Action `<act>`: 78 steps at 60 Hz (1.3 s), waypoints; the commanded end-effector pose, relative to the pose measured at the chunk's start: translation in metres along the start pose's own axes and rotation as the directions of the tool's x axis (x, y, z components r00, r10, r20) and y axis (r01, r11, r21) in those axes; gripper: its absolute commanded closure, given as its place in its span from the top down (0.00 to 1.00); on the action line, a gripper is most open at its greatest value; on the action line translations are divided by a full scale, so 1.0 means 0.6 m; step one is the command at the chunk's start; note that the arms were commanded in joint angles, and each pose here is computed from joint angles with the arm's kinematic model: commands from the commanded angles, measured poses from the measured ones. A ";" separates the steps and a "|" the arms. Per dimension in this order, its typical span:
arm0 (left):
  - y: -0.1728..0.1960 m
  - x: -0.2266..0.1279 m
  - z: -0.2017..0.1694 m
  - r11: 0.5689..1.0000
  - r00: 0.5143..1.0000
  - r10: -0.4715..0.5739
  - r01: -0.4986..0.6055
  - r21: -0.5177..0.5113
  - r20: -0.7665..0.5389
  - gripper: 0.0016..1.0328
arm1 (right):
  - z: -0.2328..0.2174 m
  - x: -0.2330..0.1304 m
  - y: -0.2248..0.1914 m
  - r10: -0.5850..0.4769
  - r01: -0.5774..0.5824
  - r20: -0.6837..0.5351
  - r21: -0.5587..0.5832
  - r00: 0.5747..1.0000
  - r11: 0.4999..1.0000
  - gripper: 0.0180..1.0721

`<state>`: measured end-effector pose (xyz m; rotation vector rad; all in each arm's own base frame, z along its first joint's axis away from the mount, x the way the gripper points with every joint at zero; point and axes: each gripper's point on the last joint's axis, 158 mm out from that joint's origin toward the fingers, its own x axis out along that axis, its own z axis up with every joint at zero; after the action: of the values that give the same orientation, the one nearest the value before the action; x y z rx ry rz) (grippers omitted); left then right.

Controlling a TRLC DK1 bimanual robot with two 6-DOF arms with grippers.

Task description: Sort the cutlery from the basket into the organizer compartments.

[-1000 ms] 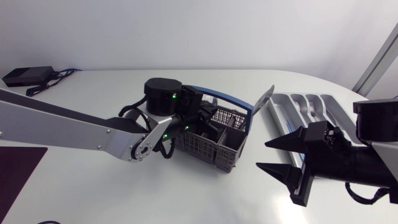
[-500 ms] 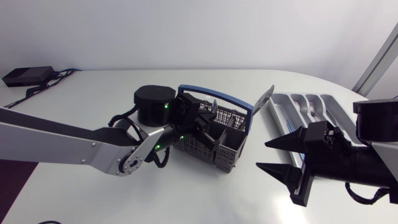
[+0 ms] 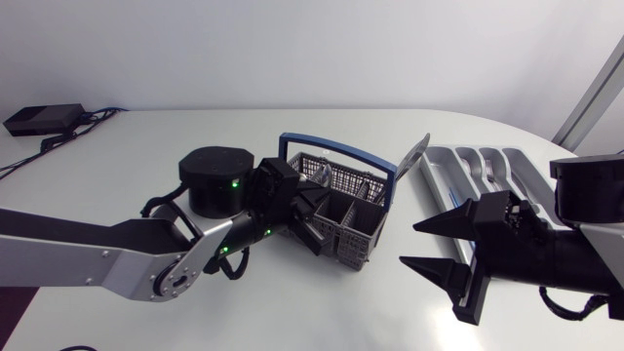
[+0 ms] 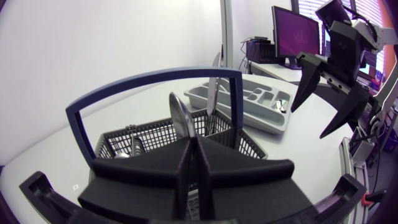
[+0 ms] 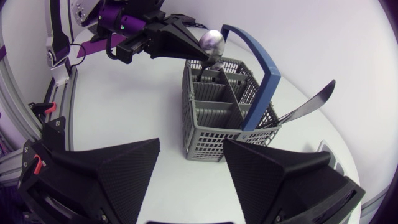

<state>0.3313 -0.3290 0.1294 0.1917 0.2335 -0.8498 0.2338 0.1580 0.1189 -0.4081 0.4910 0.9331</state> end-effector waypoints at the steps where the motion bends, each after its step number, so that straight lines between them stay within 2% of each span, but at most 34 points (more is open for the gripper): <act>1: 0.004 -0.017 0.021 1.000 0.999 -0.003 0.002 0.008 0.035 0.03 | -0.024 0.011 0.012 0.023 -0.023 -0.035 0.005 0.999 1.000 0.71; 14: 0.013 -0.038 0.077 1.000 0.993 -0.007 0.006 0.006 0.117 0.03 | -0.022 0.012 0.015 0.024 -0.024 -0.039 -0.001 0.999 1.000 0.71; 25: 0.031 -0.058 0.137 0.998 0.980 -0.023 0.032 -0.045 0.197 0.03 | -0.005 0.007 0.007 0.009 -0.009 -0.023 -0.001 1.000 1.000 0.71; 40: 0.040 -0.094 0.203 0.986 0.965 -0.071 0.106 -0.127 0.254 0.03 | 0.053 -0.012 -0.009 -0.012 0.013 0.047 -0.017 0.999 1.000 0.71; 51: 0.045 -0.115 0.245 0.970 0.953 -0.110 0.165 -0.178 0.281 0.03 | 0.102 -0.021 -0.014 0.016 -0.016 0.107 -0.005 0.994 1.000 0.71; 56: 0.043 -0.121 0.257 0.960 0.948 -0.140 0.201 -0.195 0.286 0.03 | 0.120 -0.021 -0.017 0.040 -0.041 0.133 0.002 0.990 0.999 0.71; 64: 0.017 -0.128 0.271 0.926 0.923 -0.253 0.318 -0.203 0.292 0.03 | 0.152 -0.023 -0.017 0.112 -0.115 0.182 0.006 0.977 0.993 0.71; 78: -0.018 -0.131 0.263 0.865 0.873 -0.409 0.463 -0.193 0.265 0.03 | 0.194 -0.015 -0.037 0.219 -0.232 0.240 0.026 0.946 0.972 0.71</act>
<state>0.2913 -0.3179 0.2917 -0.1811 0.1782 -1.2489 0.2638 0.2010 0.2150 -0.2307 0.3419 1.1591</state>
